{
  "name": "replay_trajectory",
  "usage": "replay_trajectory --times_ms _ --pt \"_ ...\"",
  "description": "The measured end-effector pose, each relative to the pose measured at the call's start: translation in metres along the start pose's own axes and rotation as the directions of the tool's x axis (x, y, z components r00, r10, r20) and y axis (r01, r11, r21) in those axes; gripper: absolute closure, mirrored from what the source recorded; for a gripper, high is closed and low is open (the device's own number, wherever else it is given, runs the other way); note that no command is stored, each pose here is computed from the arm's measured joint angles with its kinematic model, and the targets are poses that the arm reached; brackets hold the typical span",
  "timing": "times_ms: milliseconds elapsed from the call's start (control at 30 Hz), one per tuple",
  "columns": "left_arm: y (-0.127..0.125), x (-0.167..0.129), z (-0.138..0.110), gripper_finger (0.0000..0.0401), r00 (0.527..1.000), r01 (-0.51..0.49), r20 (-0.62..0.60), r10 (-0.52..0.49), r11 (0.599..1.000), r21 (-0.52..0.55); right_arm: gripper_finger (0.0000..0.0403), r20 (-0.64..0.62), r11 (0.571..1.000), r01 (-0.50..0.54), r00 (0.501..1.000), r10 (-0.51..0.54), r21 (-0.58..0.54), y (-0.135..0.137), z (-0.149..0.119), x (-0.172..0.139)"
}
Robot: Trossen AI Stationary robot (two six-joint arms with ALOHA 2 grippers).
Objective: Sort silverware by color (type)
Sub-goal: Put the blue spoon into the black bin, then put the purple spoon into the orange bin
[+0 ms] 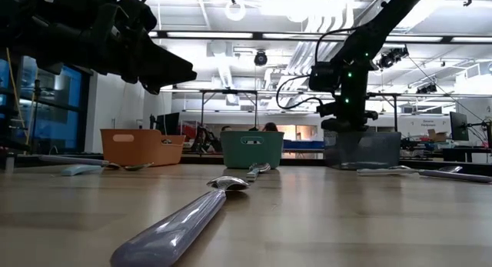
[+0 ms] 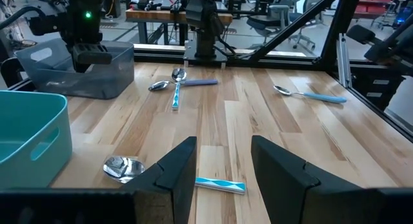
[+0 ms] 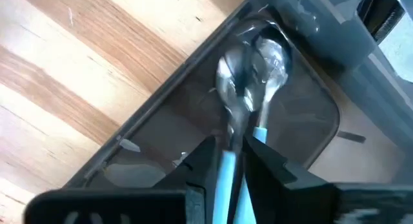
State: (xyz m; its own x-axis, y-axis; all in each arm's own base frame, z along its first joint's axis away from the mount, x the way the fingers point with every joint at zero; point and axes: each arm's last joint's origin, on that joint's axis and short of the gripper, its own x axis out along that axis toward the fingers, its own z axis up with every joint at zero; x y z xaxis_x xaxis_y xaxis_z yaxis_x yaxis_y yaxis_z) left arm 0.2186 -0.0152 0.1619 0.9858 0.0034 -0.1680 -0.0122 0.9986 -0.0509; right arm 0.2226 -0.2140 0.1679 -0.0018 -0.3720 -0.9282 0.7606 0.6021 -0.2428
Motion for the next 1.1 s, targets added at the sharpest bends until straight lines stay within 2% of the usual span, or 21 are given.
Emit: replay_trajectory --times_ms 167,333,600,867,1100 --pt "0.000 0.000 0.000 0.0260 1.000 0.000 0.000 0.000 1.000 0.000 0.0333 0.012 1.000 0.008 1.000 -0.007 -0.015 -0.001 0.000 -0.004" --pt "0.000 0.000 0.000 0.0260 1.000 0.000 0.000 0.000 1.000 0.000 0.0337 0.069 0.999 0.018 0.998 -0.015 -0.044 0.000 -0.001 -0.023" --pt "0.000 0.000 0.000 0.0260 1.000 0.000 -0.001 0.000 1.000 0.000 0.0399 0.248 0.996 0.014 0.969 0.008 -0.087 0.010 -0.007 -0.074" --pt "0.000 0.000 0.000 0.0260 1.000 0.000 -0.001 0.000 1.000 0.000 0.0401 0.464 0.988 -0.051 0.879 0.112 -0.143 0.046 -0.005 -0.107" --pt "0.000 0.000 -0.002 0.0260 1.000 -0.002 -0.022 0.002 1.000 0.002 0.0402 0.630 0.963 -0.128 0.734 0.253 -0.238 0.081 -0.024 -0.089"
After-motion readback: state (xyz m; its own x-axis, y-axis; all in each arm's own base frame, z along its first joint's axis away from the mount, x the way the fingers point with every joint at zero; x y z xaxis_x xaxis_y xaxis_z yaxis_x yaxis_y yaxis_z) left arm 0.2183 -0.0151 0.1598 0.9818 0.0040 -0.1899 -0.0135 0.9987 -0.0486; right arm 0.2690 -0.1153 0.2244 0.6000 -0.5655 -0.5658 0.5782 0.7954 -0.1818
